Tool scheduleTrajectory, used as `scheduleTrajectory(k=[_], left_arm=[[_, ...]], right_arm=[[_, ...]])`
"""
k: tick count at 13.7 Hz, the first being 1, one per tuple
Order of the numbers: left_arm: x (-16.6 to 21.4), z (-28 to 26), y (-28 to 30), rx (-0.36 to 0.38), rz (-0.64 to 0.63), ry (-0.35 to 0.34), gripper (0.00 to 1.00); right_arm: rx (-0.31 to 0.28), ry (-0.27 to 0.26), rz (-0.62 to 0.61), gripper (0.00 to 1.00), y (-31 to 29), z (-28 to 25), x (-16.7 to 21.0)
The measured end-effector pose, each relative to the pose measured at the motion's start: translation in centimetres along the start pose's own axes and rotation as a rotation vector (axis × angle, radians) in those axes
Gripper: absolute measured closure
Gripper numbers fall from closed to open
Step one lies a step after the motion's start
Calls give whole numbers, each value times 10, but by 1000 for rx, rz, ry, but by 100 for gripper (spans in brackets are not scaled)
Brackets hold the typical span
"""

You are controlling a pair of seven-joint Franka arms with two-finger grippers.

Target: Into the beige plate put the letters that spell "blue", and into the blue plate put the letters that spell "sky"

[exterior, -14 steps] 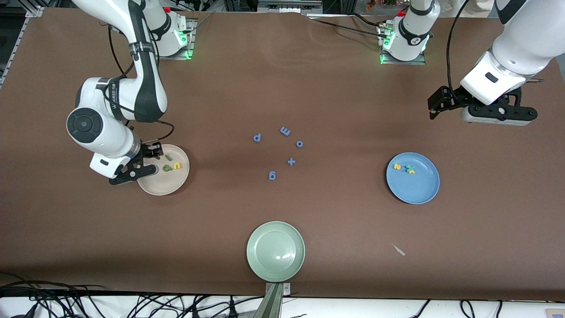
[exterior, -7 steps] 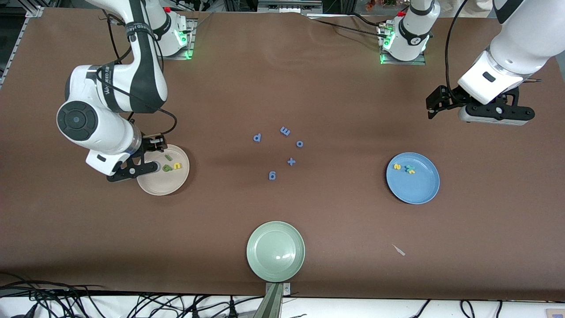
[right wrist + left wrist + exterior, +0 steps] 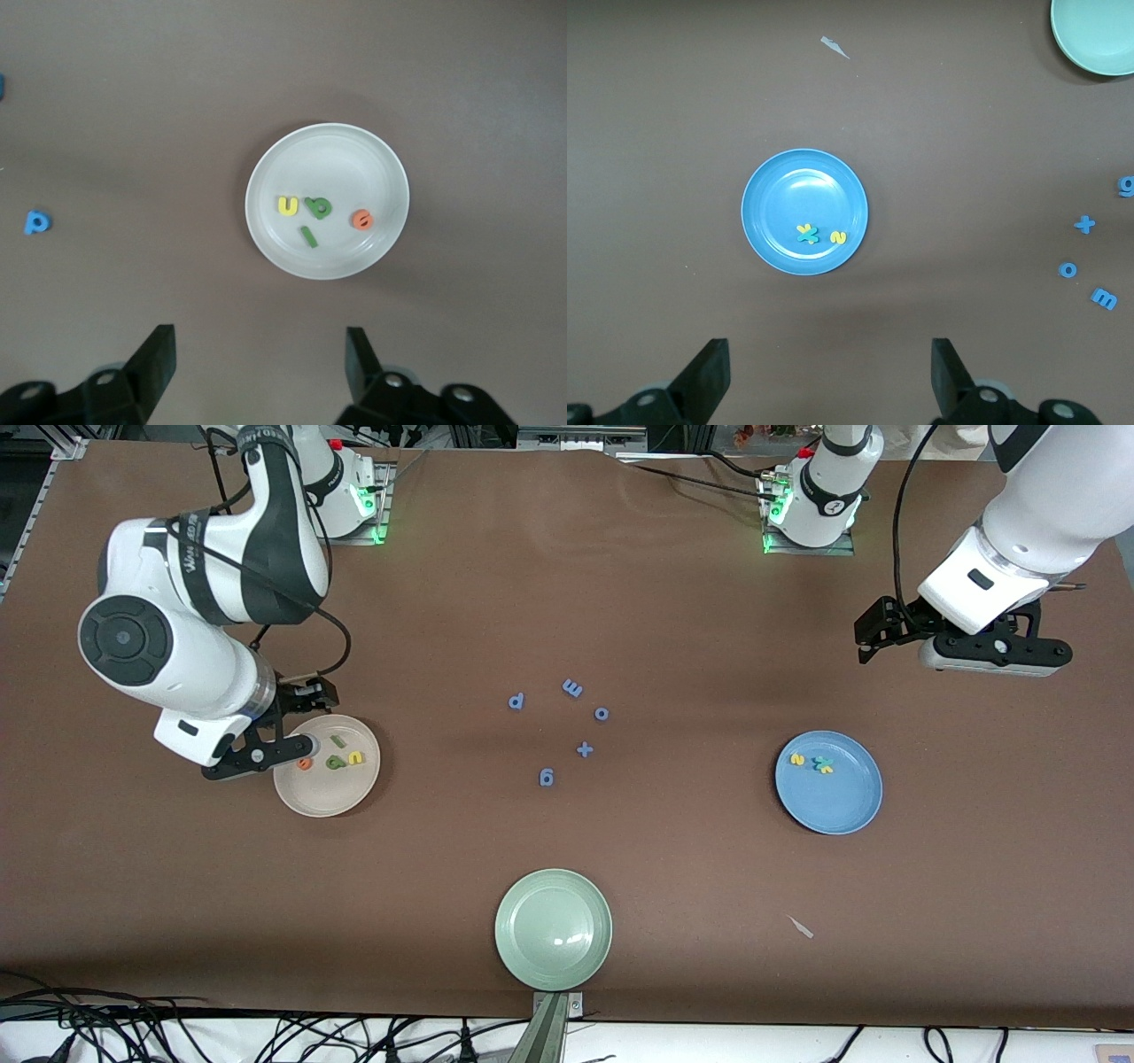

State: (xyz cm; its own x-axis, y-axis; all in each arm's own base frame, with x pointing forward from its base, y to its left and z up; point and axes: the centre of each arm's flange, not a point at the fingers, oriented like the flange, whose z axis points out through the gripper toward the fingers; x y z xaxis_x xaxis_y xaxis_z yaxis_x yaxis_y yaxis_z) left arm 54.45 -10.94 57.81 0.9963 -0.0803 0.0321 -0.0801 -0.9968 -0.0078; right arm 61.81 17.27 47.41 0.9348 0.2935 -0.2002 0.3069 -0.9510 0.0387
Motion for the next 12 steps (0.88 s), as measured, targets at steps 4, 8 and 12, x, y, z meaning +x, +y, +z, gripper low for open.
scheduleTrajectory(k=[4,8,12], left_arm=[[0,0,0,0,0,0,0],[0,0,0,0,0,0,0],[0,0,0,0,0,0,0]], right_arm=[[1,-3,-3,1,-1,-29,-8],[-1,15,9,0,7,-51,-15],[16,46,35,0,11,-72,-24]])
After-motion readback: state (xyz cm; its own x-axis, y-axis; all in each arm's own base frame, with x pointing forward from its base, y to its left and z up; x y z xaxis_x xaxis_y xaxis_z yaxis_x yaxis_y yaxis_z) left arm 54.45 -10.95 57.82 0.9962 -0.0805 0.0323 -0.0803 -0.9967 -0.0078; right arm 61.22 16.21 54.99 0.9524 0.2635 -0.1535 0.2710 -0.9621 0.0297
